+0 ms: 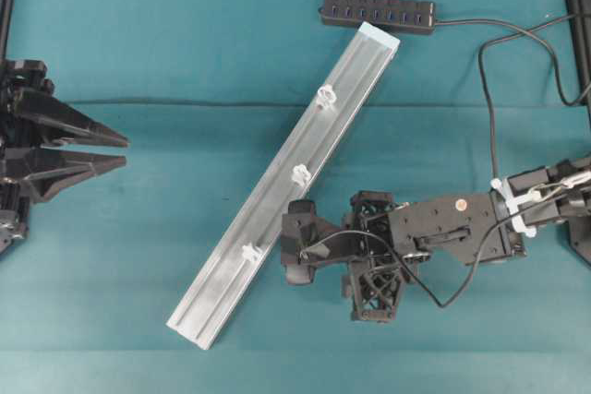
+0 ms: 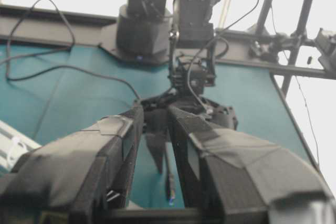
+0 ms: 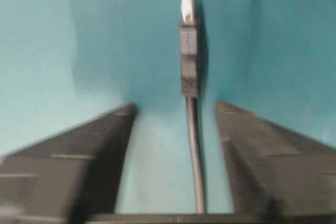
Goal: Pass the USB cable through three rings with both arms.
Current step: 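Lift the cable and carry it to the rail's upper end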
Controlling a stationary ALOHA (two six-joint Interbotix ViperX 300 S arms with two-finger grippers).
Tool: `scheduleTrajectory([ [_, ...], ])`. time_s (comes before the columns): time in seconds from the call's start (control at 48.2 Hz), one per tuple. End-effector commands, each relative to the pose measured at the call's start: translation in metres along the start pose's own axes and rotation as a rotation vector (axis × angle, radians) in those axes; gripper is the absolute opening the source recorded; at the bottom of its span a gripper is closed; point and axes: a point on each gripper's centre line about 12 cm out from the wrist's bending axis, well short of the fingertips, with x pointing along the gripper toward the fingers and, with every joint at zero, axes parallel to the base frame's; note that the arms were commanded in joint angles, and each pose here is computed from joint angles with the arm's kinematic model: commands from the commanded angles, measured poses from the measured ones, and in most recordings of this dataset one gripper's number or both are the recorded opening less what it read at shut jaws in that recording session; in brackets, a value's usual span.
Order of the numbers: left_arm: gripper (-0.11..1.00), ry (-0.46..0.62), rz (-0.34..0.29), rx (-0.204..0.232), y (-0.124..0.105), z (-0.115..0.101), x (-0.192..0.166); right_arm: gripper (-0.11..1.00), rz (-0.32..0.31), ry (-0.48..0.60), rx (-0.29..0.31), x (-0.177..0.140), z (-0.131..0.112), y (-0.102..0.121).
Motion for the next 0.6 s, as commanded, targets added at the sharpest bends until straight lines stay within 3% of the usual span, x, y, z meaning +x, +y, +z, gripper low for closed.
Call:
scheduleTrajectory([
  [0.0, 0.4, -0.035, -0.004, 0.0, -0.0012, 0.0111, -0.0009, 0.45, -0.005, 0.038, 0.014, 0.0014, -0.0071, -0.0006],
  [0.125, 0.4, -0.043, -0.005, 0.002, -0.0014, 0.0128, -0.0024, 0.18, -0.006, 0.042, 0.014, 0.0025, -0.0095, -0.0024],
  [0.187, 0.4, -0.041, -0.005, 0.002, -0.0014, 0.0122, -0.0025, 0.09, -0.007, 0.042, 0.014, 0.0036, -0.0101, -0.0026],
  [0.581, 0.4, -0.04, -0.005, 0.003, -0.0013, 0.0116, -0.0025, 0.08, -0.007, 0.039, 0.015, 0.0067, -0.0107, -0.003],
])
